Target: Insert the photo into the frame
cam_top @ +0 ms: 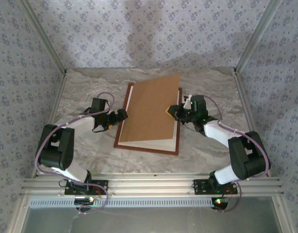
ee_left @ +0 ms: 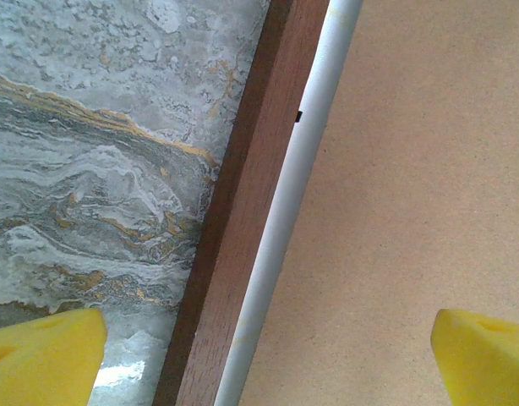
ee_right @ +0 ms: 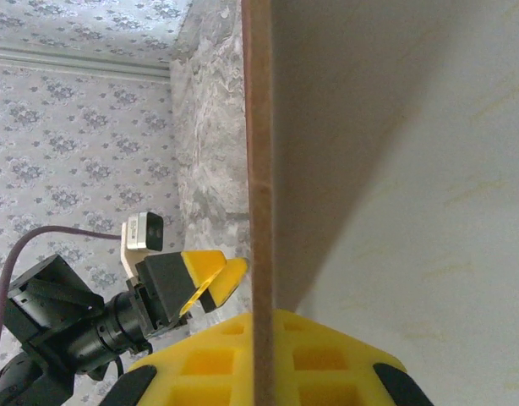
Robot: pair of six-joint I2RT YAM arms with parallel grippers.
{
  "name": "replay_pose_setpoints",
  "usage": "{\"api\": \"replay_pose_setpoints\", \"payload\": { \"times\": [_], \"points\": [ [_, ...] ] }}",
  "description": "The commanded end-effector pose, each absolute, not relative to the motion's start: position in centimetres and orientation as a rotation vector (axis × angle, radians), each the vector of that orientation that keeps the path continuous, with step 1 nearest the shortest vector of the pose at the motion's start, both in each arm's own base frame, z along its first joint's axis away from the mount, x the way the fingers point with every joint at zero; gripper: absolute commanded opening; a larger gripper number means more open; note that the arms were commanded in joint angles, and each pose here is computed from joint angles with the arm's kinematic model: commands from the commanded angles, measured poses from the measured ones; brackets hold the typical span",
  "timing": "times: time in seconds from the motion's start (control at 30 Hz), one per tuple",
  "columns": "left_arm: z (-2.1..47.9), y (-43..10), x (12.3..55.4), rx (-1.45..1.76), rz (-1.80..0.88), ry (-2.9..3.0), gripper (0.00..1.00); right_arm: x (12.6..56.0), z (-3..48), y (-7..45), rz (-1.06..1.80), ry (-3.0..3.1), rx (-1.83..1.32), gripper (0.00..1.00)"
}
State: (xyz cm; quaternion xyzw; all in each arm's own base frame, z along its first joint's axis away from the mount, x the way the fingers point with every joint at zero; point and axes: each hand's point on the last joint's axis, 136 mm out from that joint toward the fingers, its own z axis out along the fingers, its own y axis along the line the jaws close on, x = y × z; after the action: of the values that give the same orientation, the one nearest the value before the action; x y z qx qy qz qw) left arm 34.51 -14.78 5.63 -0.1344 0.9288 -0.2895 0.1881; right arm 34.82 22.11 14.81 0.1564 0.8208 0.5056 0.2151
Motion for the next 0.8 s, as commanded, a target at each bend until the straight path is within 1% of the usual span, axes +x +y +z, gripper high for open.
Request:
{"api": "replay_pose_setpoints", "payload": {
  "times": [0.0, 0.77],
  "points": [
    [5.8, -15.1, 34.7, -0.352, -0.825, 2.611, 0.98, 34.4, 16.1, 22.6, 1.452, 2.247, 0.395, 0.0],
    [5.7, -15.4, 34.8, -0.346, -0.83, 2.622, 0.98, 32.9, 15.4, 22.9, 1.436, 2.299, 0.356, 0.0]
  ]
}}
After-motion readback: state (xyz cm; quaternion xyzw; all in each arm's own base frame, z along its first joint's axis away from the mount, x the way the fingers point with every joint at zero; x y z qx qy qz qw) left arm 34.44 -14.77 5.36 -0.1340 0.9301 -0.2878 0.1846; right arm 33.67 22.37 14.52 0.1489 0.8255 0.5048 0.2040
